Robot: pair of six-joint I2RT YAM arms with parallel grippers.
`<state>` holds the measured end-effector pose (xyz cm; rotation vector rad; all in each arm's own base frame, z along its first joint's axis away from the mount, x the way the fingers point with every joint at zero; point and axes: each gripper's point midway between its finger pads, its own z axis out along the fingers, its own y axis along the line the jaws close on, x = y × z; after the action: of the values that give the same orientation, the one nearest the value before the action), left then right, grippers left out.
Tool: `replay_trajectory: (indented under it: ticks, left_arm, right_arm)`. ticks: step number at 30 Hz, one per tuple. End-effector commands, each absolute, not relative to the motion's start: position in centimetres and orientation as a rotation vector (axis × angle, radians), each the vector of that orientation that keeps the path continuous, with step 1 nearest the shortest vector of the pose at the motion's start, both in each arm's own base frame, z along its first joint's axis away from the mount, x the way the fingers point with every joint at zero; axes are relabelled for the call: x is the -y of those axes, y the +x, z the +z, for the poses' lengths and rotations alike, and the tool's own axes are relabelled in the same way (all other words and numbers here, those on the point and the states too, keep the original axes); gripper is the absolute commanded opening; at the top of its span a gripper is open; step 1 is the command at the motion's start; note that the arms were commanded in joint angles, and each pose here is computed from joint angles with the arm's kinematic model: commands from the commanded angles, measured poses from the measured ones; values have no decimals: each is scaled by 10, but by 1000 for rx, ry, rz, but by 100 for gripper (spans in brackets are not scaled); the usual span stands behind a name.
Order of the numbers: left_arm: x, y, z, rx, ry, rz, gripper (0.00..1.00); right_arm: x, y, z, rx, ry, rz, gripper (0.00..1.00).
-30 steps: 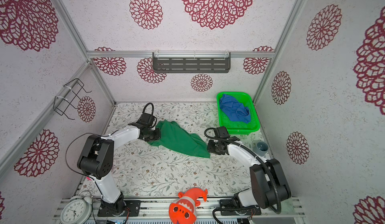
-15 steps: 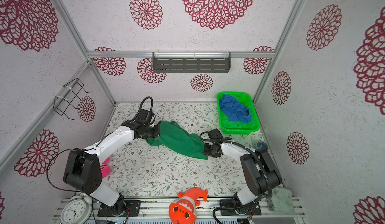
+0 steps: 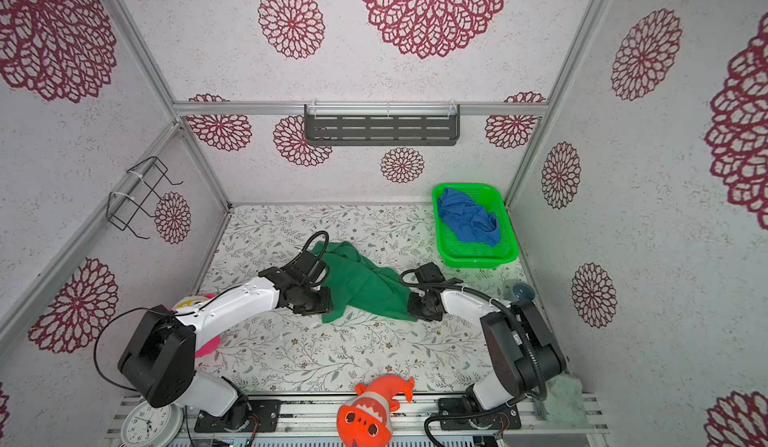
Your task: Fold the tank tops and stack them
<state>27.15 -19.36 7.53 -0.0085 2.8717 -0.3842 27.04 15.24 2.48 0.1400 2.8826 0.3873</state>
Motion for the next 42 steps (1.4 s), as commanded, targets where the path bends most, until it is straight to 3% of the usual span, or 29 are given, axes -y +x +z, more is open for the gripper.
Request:
replay_trajectory:
  ticks: [1,6,31,42]
  left_arm:
    - [181,277,97,-2819,-38,-360,54]
    - [179,263,85,-2859,-81,-385,56]
    - [203,269,14,-2938,-205,-514,32]
    - [197,265,21,-2966,-134,-422,20]
  right_arm:
    - [-141,277,41,-2876,90,278,20]
    - [-141,281,53,-2864,69,278,23]
    - [-168,257,44,-2843,194,578,32]
    - [-154,259,24,-2863,256,453,33]
